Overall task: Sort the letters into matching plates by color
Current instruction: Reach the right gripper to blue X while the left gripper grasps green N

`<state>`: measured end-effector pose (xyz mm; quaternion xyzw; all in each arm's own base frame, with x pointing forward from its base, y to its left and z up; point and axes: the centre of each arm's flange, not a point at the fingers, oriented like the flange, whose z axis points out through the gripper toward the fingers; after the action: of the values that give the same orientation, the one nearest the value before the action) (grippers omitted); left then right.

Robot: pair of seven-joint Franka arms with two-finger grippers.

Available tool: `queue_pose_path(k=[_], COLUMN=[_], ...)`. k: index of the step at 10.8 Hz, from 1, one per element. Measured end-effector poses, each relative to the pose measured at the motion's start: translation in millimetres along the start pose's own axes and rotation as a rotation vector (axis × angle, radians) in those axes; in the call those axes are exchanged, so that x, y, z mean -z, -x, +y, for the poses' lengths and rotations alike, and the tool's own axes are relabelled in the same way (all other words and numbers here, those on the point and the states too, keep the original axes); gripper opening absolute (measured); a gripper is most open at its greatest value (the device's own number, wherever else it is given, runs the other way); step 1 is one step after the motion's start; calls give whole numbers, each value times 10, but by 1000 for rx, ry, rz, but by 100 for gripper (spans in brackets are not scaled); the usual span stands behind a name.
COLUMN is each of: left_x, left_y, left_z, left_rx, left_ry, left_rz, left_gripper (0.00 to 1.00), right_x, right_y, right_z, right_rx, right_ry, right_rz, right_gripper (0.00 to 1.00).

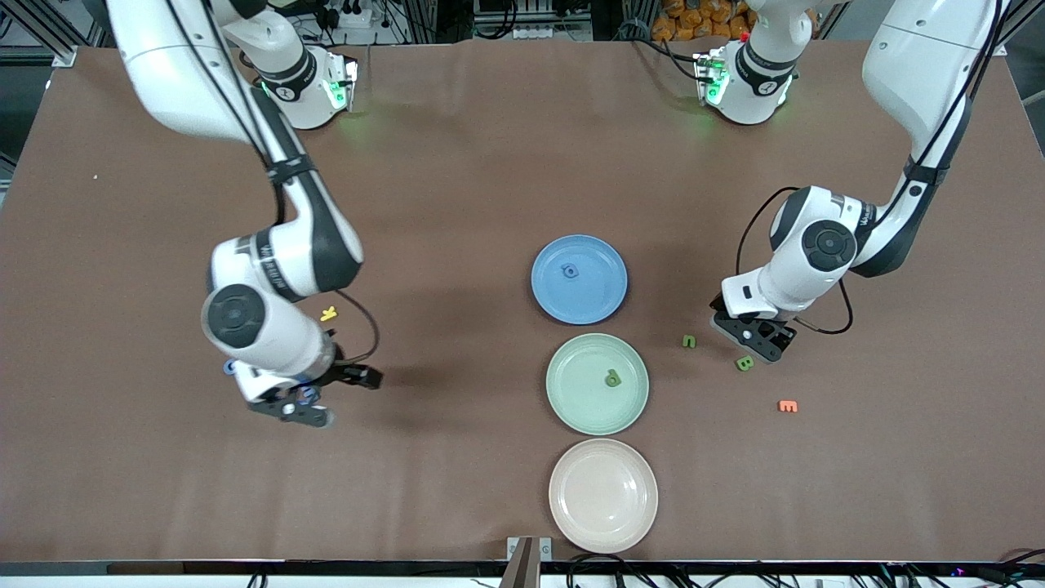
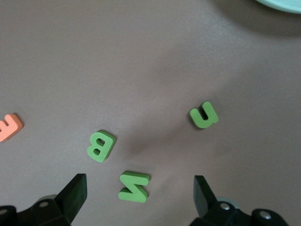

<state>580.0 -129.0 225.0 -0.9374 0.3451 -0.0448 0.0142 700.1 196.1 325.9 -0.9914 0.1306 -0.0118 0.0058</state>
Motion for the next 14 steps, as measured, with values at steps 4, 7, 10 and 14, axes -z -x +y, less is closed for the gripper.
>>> queue_pose_path(k=[4,7,10,14], left_x=[-231,-336,-383,-496], left_y=[97,193,210,205], left_z=[-53,-159,-158,-105], left_rx=[20,44,46,43], left_ry=[30,43,49,66], left_rz=[-18,-28,-32,-30], left_gripper=[97,94,87,82], right_x=[-39,-147,-219,-626], right_y=[-368,-456,-512,-420], right_z=[923,1297,1575,1776], right_rx=[-163,-313,-442,-494], right_ry=[58,27,4,-2], right_rz=[-34,-74,-98,-75], right_gripper=[100,100,100,100])
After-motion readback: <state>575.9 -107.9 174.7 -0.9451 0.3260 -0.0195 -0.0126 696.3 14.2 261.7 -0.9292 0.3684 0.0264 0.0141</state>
